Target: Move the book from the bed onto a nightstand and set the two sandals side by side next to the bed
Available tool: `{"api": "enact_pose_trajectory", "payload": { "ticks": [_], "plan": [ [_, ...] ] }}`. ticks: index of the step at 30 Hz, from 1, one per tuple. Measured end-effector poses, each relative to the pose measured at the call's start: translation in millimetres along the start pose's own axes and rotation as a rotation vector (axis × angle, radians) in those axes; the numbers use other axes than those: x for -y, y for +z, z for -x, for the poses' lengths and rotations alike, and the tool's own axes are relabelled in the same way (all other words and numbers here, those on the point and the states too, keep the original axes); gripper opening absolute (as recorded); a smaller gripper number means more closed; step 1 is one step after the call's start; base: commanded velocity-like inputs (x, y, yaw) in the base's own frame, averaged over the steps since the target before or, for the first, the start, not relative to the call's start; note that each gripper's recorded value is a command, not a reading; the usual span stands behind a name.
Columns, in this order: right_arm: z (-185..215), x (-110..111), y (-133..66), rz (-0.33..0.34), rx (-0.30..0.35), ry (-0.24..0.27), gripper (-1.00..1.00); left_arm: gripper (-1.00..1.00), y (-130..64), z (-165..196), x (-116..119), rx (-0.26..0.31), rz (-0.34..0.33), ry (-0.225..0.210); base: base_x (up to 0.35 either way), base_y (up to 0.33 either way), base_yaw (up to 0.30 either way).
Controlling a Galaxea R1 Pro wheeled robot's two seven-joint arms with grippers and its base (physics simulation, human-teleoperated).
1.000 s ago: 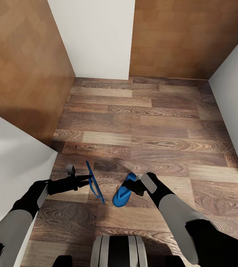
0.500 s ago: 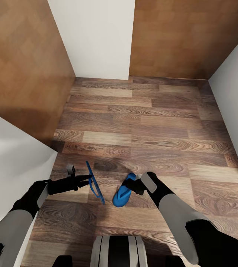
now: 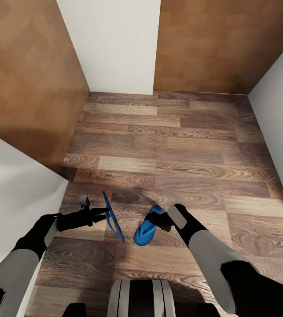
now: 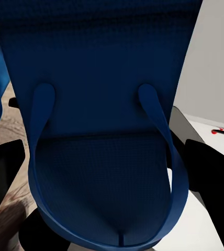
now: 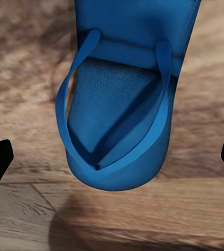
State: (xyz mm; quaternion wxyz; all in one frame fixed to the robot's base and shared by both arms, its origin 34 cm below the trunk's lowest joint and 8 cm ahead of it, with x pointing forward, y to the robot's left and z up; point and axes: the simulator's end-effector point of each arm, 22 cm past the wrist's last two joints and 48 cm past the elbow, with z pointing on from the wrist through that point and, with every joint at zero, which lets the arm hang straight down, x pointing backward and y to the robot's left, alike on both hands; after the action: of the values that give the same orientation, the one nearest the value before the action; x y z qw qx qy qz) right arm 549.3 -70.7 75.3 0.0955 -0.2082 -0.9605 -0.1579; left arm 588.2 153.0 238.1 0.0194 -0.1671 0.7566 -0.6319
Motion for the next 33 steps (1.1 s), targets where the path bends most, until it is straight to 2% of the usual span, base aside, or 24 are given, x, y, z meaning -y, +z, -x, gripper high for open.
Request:
{"api": "enact_pose_trajectory", "payload": {
  "ticks": [33],
  "plan": [
    [2.6, -2.5, -1.3, 0.007, 0.007, 0.0, 1.0, -1.0, 0.0, -0.4, -0.5, -0.001, 0.001, -0.001, 0.0, 0.0, 0.0]
  ]
}}
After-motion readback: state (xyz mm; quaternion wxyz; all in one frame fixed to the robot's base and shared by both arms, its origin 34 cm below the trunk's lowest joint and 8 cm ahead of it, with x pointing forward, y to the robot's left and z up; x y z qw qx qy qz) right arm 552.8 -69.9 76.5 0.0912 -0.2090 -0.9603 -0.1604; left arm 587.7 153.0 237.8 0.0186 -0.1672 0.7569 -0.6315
